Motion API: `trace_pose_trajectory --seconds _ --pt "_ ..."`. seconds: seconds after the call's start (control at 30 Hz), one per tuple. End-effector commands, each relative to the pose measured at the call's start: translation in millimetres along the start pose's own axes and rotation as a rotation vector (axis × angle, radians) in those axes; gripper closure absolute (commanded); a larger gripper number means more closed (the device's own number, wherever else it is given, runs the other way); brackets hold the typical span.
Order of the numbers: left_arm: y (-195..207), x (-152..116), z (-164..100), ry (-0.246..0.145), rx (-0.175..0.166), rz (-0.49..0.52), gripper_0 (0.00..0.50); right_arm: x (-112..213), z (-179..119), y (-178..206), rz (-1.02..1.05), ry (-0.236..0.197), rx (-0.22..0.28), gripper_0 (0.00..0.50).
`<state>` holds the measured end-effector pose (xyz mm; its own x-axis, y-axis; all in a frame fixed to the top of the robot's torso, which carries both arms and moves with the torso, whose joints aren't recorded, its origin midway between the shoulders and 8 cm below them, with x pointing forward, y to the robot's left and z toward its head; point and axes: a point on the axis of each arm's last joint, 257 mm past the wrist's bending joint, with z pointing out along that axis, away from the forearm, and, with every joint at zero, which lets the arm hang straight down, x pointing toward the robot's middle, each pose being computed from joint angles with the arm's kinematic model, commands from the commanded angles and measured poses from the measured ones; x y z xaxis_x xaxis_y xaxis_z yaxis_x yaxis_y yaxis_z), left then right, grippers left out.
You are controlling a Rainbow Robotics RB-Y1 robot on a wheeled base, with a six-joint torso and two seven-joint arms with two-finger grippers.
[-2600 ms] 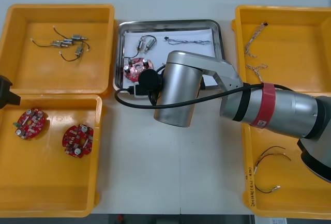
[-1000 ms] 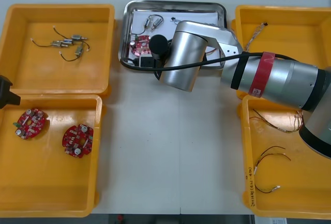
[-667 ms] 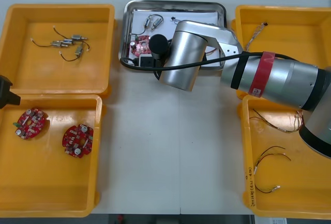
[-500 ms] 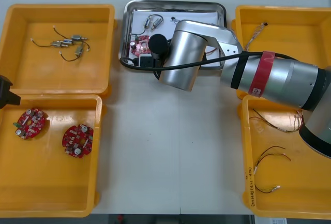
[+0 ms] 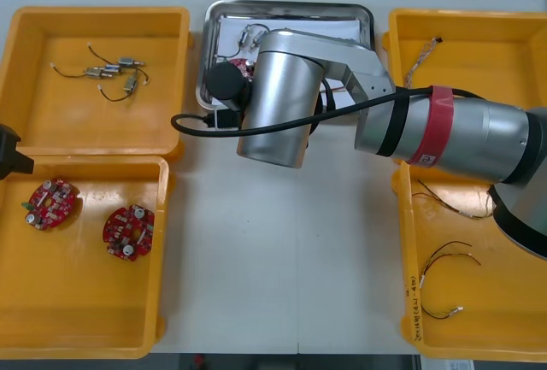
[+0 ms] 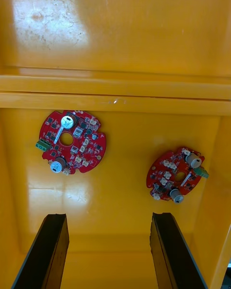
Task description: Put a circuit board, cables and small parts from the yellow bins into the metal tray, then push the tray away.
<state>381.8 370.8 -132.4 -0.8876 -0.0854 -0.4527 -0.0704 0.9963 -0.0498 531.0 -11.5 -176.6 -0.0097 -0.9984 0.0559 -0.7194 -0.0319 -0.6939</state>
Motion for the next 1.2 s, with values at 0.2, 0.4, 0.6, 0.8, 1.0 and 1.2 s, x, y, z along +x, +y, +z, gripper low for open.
trace_pose_trajectory --seconds 0.2,0.4,0.6,0.8,1.0,1.2 --pt "11 -2 -12 -0.018 -0.037 0.072 0.0 1 -60 -9 0.088 -0.037 -0.004 0.0" --pt "11 -2 -12 -0.018 -0.037 0.072 0.0 23 -78 3 0.185 -0.019 -0.055 0.0" --pt "11 -2 -12 -0.018 -0.037 0.072 0.0 40 -92 7 0.312 -0.047 -0.096 0.0" --pt "11 -2 -12 -0.018 -0.037 0.072 0.0 53 -104 4 0.465 -0.128 -0.111 0.0" --pt "11 -2 -12 -0.018 -0.037 0.072 0.0 91 -112 -2 0.678 -0.187 -0.099 0.0" --pt "11 -2 -12 -0.018 -0.037 0.072 0.0 141 -110 2 0.852 -0.172 -0.082 0.0"
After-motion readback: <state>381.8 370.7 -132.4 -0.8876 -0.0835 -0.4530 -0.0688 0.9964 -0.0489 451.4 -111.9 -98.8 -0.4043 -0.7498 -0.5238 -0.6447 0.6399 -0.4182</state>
